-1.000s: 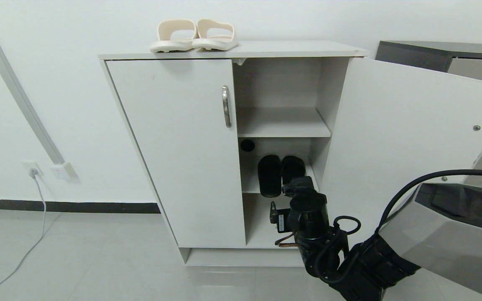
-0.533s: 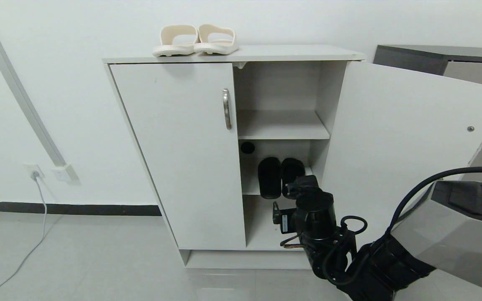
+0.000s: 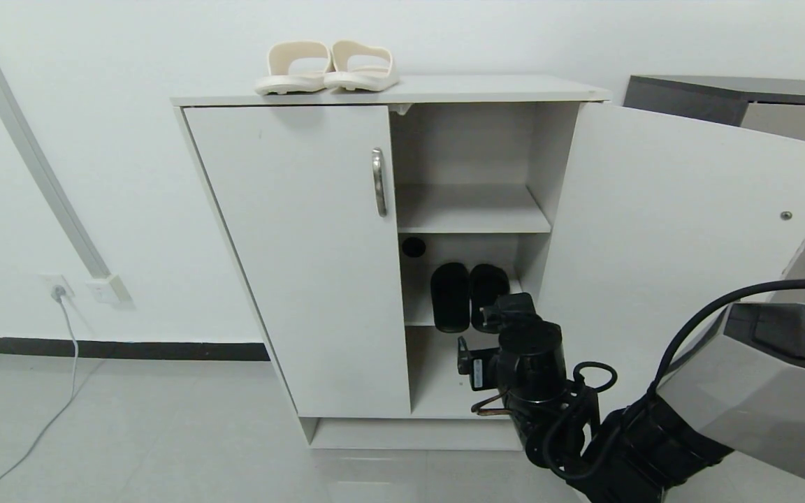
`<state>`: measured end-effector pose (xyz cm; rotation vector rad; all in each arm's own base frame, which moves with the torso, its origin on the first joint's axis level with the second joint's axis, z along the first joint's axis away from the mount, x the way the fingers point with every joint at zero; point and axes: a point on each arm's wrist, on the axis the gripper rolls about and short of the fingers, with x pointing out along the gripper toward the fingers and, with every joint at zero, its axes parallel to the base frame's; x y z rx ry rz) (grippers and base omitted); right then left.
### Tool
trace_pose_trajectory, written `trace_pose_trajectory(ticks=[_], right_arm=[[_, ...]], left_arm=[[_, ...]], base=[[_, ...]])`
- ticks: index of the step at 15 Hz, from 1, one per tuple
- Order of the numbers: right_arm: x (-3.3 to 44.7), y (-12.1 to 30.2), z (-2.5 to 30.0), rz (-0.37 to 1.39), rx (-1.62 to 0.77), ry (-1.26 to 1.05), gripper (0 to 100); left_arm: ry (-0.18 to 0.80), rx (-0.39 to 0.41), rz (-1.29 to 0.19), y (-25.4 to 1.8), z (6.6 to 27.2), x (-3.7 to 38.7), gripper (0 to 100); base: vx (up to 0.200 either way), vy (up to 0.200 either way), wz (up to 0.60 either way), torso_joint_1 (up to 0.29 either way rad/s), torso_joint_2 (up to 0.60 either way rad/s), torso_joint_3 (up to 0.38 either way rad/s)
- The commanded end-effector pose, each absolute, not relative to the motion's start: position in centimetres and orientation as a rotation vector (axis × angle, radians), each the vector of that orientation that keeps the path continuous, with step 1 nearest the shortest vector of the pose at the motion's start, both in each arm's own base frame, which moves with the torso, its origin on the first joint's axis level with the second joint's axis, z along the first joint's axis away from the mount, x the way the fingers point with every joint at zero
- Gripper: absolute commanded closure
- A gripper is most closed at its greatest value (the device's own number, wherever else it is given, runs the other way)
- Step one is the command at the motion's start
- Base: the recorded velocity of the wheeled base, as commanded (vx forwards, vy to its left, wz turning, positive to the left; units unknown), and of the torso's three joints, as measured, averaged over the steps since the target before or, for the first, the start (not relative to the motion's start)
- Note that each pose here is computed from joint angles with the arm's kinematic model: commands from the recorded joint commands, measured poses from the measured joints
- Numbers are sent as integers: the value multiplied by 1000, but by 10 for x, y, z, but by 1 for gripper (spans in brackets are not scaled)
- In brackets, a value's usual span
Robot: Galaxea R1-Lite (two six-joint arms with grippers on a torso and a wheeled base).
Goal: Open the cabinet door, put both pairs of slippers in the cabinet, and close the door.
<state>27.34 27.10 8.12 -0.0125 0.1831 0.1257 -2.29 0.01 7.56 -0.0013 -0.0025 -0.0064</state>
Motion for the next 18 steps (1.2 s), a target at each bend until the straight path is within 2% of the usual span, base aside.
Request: trace_pose_trajectory(ticks=[1, 13, 18], right_arm=[[274, 271, 81, 125, -14, 184, 0], [272, 269, 78, 126, -22, 186, 0], [269, 268, 76, 182, -27, 175, 0]], left_arm=[[-2, -2, -6, 0, 76, -23, 100], [-2, -2, -8, 0, 76, -23, 100], [-2, -2, -6, 0, 76, -23, 100]], base=[[0, 200, 0, 7, -2, 7], [0, 200, 0, 4, 2, 3], [0, 200, 0, 1, 2, 1]])
